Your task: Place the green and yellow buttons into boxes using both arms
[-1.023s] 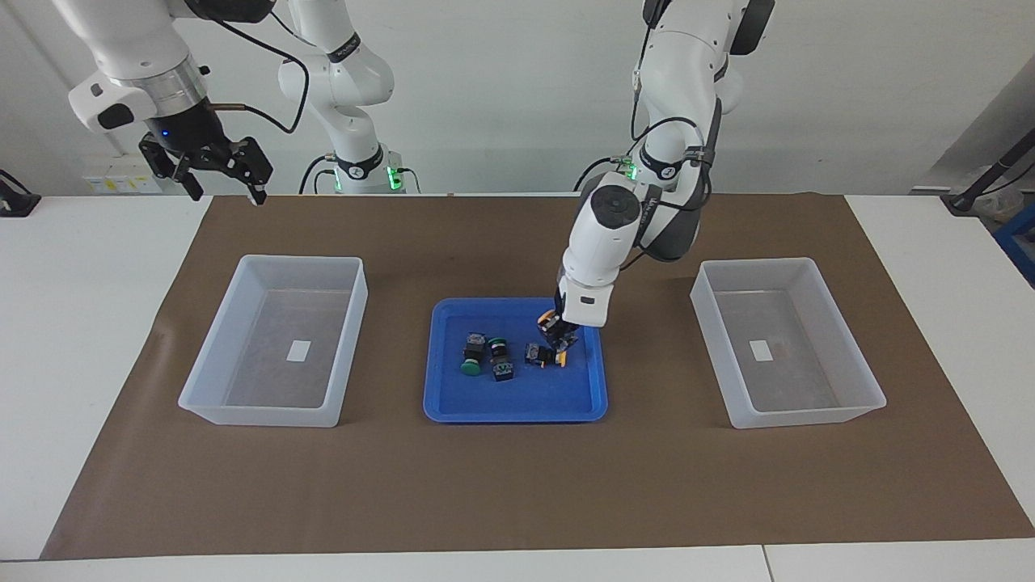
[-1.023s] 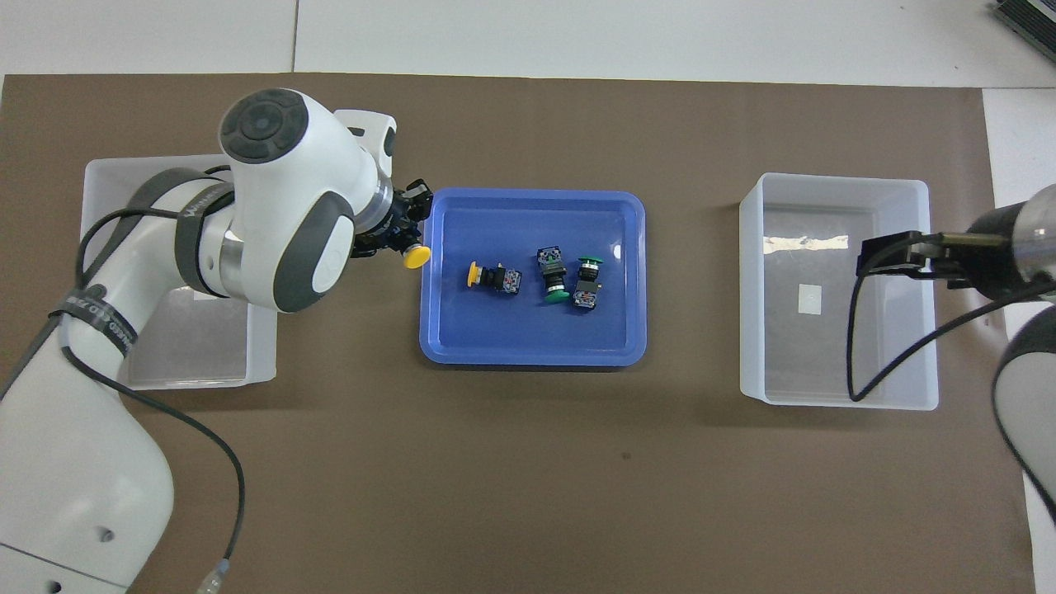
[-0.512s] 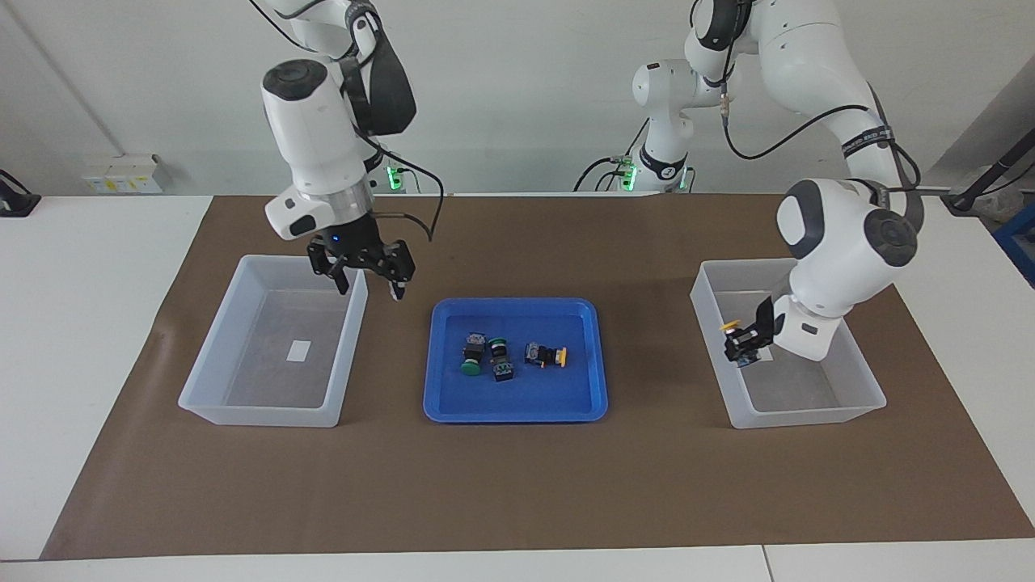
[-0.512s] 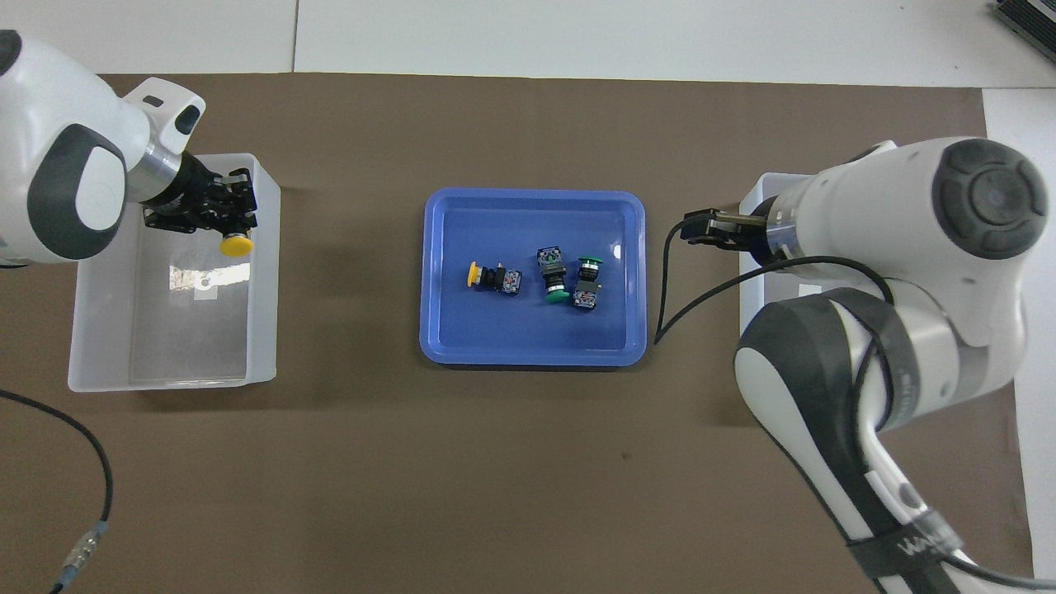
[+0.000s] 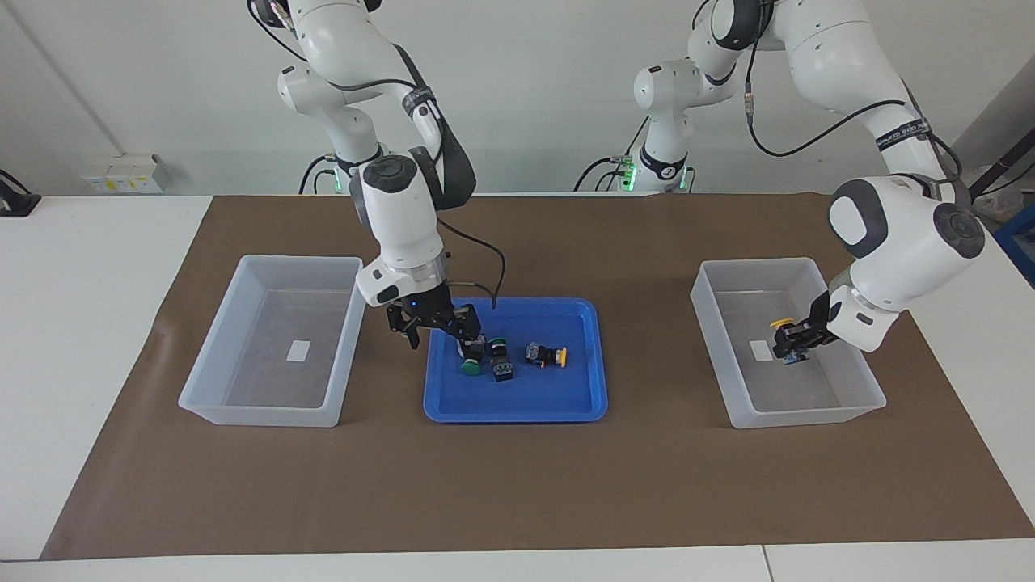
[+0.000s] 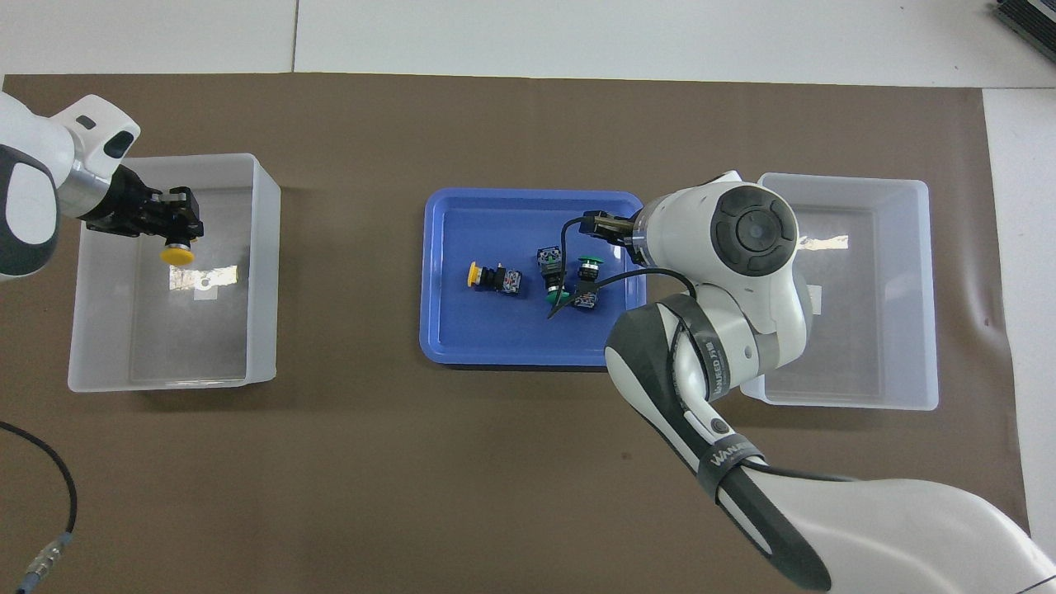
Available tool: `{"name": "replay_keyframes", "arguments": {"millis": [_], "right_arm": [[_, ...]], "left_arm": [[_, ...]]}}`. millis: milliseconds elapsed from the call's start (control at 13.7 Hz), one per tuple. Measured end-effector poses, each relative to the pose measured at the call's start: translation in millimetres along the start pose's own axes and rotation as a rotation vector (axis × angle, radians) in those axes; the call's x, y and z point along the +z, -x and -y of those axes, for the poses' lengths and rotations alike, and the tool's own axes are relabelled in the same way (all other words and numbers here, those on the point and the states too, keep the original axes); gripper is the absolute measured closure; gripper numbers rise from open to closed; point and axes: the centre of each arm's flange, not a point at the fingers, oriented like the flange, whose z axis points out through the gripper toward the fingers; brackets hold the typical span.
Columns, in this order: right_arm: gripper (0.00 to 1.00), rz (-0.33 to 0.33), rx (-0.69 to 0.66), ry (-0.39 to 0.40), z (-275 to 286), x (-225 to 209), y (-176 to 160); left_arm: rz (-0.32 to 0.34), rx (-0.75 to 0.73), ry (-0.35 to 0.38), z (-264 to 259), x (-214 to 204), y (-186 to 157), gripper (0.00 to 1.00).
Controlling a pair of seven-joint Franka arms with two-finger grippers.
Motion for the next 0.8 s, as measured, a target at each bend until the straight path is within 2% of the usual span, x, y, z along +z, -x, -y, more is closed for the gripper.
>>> {"name": "replay_keyframes", "arguments": {"millis": [219,438,585,658,804], "right_arm": [[0.00,0.006,-0.020,-0.003,12,16,11],[0.00,0.016,-0.025,0.005,13,28,16],[0.00,0.015,-0.025,0.005,9,37,21],[0.00,0.019,-0.025,0.008,7,42,24],[0.00,0.017,-0.034,0.004,10,52,31]], "left_arm": [[-0.004,0.010,-0.004,-3,49,18,0.67],[-0.008,0.026,-0.006,-3,51,23,0.66],[-0.020,0.036,-0.009,-4,44,22,0.61],[-0.025,0.046,-0.013,-5,39,21,0.55],[-0.022,0.063,-0.024,-10,24,18,0.36]]}}
